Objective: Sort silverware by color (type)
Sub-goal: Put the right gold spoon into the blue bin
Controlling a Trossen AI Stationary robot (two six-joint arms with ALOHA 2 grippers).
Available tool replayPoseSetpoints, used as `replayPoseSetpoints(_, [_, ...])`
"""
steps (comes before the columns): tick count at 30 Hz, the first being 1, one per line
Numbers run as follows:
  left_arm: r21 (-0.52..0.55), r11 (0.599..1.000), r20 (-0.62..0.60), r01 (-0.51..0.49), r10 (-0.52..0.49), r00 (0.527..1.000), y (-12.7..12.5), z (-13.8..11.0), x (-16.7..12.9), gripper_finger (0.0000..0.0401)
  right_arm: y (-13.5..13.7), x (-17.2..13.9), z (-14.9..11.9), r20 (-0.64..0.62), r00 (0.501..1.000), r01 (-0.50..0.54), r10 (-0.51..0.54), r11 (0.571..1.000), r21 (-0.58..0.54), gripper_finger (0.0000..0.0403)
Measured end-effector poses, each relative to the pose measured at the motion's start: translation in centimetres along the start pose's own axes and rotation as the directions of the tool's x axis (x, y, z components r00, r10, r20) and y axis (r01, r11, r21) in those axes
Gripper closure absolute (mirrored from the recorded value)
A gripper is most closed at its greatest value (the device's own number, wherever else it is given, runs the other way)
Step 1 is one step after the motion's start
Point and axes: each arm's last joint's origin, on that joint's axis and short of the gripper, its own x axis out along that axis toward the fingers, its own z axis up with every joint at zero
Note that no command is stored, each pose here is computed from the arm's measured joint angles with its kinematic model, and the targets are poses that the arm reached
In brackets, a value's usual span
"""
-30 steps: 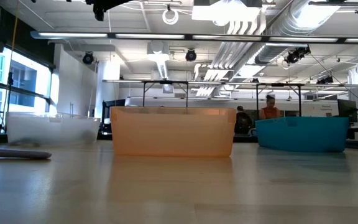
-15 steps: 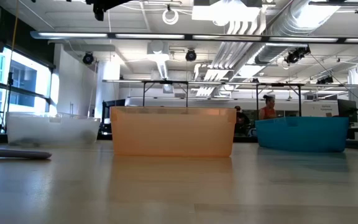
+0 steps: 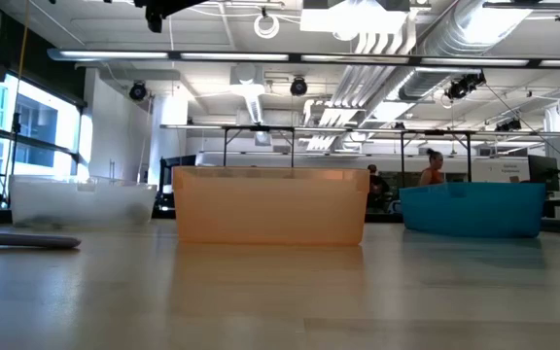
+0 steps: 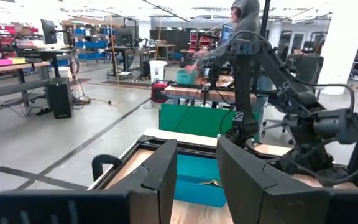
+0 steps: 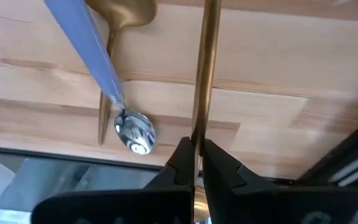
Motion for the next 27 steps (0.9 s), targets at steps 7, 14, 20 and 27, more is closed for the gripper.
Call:
replayPoseSetpoints(7, [0.016,1.0,0.001,-0.007,0.007,1.0,0.0,0.0,0.0,0.0295,-0.6,-2.8,-0.1,0.043,0.989,-0.139,0.142,0.988,-0.072,0.0403])
replayPoseSetpoints(14, [0.015,1.0,0.011,-0.013,0.013,1.0,0.0,0.1,0.0,0.0295,0.9,-5.3,0.7,0.13,0.895,-0.395,0.427,0.893,-0.213,0.0403])
replayPoseSetpoints(20, [-0.056,0.998,0.048,-0.01,0.012,0.999,0.0,0.5,0.0,0.0295,3.5,-7.1,2.4,0.172,0.778,-0.521,0.604,0.774,-0.36,0.0403])
replayPoseSetpoints(27, [-0.237,0.971,0.092,0.02,0.002,0.996,0.0,0.9,0.0,0.0295,6.1,-10.1,5.1,0.246,0.582,-0.568,0.775,0.604,-0.559,0.0403])
